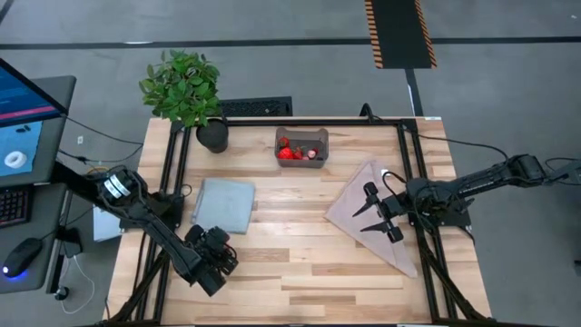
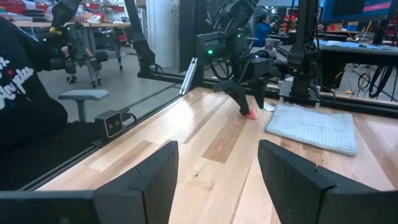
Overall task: Pick and placing Produce into tupperware
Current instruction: Put the peach into the black bin
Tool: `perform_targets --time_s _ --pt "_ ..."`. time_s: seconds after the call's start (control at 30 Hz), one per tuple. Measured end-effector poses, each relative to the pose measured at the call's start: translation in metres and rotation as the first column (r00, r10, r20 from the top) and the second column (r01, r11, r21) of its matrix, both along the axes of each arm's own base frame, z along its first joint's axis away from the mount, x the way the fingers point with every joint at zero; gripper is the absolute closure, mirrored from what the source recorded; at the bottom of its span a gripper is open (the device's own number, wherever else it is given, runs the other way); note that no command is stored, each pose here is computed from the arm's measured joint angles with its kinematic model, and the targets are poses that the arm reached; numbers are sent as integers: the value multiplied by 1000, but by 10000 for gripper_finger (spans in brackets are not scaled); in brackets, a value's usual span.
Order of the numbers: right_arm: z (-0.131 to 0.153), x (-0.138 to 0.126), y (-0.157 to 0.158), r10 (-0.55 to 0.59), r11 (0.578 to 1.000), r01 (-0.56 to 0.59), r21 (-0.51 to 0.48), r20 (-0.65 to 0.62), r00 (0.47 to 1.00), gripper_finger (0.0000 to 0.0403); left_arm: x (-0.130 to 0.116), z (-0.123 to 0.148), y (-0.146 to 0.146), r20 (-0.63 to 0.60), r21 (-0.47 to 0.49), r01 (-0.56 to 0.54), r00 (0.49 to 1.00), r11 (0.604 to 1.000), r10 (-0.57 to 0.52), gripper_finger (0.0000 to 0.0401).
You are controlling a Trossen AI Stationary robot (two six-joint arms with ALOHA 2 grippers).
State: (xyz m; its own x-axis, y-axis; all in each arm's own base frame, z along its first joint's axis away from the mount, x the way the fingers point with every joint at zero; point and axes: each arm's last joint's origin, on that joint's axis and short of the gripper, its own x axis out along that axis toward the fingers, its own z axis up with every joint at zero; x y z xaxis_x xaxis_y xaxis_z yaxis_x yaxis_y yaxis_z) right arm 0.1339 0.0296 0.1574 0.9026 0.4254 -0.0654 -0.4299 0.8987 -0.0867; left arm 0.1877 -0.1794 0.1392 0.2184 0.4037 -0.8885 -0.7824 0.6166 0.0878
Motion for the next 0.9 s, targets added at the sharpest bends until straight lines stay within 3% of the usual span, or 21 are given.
perform_targets --time_s 0.23,0.63,0.9 --pt "0 0 0 0 1000 0 0 0 1000 159 -4 -7 3 -21 -23 -12 1000 1000 12 203" --pt "0 0 0 0 1000 0 0 -1 1000 159 -1 -8 2 19 8 39 999 999 -39 350" --pt "0 0 0 -14 1000 14 0 -1 1000 159 4 -7 3 81 41 67 994 997 -70 354"
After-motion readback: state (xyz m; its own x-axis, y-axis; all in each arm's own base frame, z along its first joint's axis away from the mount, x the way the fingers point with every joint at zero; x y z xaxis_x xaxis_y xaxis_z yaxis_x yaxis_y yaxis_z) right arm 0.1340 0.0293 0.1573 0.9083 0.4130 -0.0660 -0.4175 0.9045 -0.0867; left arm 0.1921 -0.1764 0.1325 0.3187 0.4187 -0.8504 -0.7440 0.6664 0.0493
